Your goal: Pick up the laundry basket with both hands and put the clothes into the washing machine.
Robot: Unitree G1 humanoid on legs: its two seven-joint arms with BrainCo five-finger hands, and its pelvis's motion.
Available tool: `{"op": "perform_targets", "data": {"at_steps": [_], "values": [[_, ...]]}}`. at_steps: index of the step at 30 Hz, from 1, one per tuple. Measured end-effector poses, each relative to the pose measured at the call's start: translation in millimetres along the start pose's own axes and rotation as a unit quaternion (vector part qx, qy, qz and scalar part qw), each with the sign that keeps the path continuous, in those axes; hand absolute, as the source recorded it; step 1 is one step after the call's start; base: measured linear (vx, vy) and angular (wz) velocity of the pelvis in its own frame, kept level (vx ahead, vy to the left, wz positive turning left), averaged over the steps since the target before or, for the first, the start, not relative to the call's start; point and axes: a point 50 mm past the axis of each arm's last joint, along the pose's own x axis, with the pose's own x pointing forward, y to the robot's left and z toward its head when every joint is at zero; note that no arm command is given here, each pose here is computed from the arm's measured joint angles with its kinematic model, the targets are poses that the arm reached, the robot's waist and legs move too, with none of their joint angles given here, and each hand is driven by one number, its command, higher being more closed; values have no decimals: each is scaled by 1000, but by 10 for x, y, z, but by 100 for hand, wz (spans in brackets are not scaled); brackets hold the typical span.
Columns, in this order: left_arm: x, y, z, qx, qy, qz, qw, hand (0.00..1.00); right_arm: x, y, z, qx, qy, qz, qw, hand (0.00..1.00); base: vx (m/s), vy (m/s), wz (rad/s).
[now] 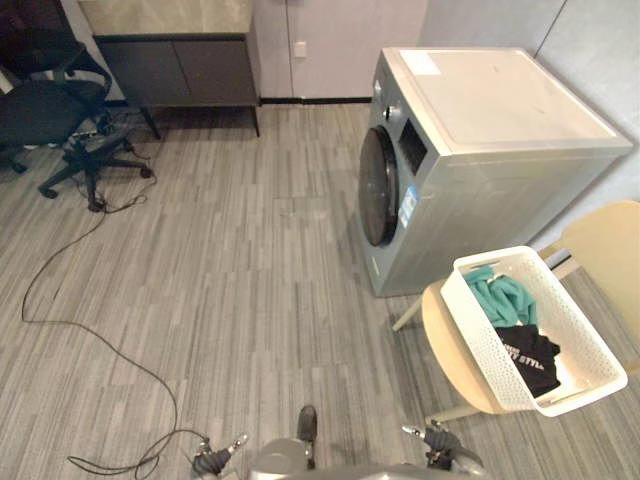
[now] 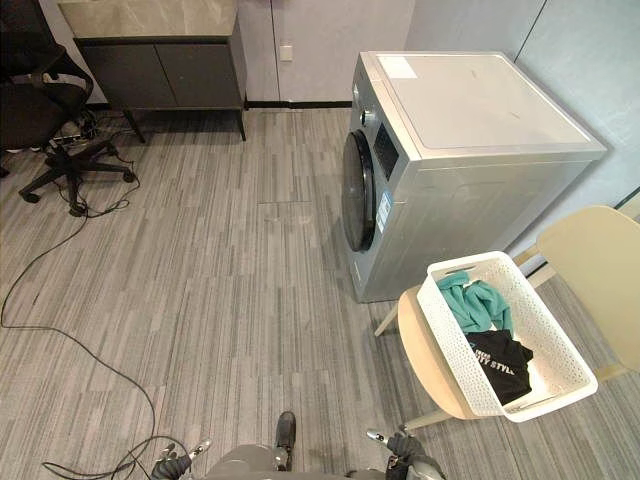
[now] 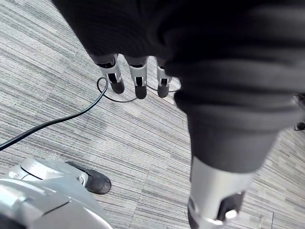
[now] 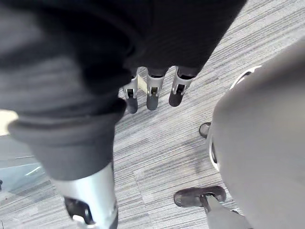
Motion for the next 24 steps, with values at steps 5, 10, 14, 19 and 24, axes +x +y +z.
{"op": "perform_targets", "data": {"at_steps": [5, 10, 14, 19, 24], "values": [[24, 0, 90, -12, -13, 2, 1000, 0, 21, 59, 92, -16, -9, 11, 1000, 0, 11, -9, 27], [39, 20, 154, -33, -21, 13, 999, 0, 28, 87, 138, -3, -16, 12, 1000, 0, -40, 54, 32], [40, 67, 165, -54, -23, 25, 998, 0, 42, 111, 212, 4, -25, 15, 1000, 0, 0, 119, 1], [34, 73, 109, -63, -11, 28, 998, 0, 29, 78, 66, 22, 0, 4, 1000, 0, 77, 138, 5], [-4, 172, -67, -58, 23, 41, 997, 0, 47, -5, 265, 25, -36, -3, 999, 0, 160, 167, -19]]}}
